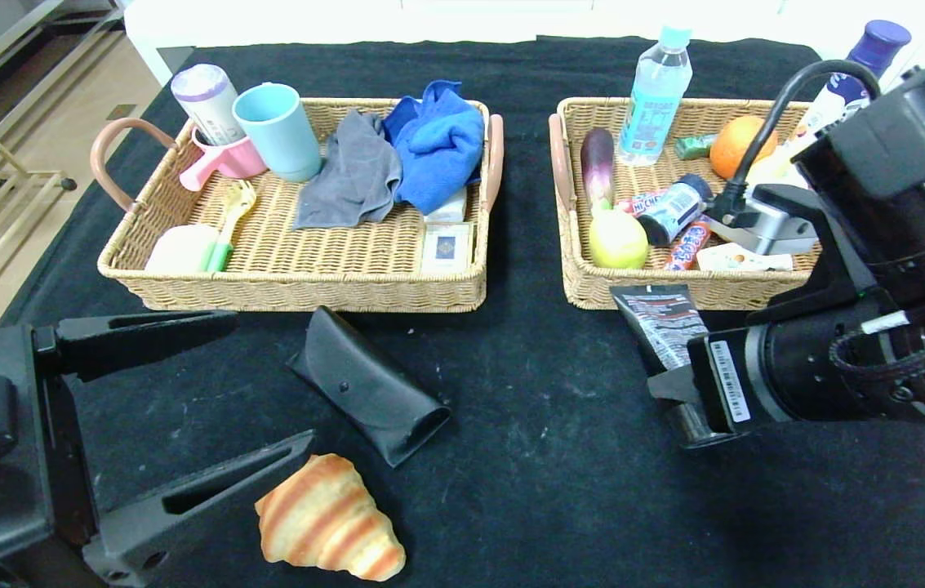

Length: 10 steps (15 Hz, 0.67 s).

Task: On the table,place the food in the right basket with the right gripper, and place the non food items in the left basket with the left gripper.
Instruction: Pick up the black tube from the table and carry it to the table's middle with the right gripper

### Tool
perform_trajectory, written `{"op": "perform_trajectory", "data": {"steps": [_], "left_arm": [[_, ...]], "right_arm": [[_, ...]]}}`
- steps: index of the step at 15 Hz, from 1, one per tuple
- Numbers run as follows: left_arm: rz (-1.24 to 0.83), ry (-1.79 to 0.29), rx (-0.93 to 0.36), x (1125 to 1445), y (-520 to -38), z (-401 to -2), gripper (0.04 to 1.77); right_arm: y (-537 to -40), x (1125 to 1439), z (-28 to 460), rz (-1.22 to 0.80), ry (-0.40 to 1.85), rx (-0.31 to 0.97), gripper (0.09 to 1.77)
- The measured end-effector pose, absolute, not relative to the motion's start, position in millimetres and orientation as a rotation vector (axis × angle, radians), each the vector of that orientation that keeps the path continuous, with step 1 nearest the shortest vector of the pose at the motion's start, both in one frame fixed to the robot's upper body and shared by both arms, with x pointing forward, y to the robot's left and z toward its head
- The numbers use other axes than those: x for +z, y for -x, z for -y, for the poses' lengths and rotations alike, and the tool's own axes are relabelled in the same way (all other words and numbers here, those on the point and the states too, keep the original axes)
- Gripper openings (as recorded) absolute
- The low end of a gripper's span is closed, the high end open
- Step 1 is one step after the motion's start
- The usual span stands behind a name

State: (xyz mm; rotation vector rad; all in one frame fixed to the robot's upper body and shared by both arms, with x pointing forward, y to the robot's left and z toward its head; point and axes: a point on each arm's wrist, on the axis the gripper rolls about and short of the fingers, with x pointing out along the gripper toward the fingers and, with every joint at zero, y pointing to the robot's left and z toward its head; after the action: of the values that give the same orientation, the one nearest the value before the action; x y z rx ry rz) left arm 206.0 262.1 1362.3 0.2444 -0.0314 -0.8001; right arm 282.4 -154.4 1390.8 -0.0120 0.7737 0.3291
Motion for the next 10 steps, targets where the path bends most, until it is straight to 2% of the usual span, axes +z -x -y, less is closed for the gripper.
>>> {"op": "perform_trajectory", "data": {"steps": [10], "left_arm": [[0.059, -0.248, -0.798, 1366.2, -201.1, -264.8, 1.72]], "right_arm": [[-307.8, 1369.8, 86.6, -0.732, 0.053, 0.374, 0.79]]}}
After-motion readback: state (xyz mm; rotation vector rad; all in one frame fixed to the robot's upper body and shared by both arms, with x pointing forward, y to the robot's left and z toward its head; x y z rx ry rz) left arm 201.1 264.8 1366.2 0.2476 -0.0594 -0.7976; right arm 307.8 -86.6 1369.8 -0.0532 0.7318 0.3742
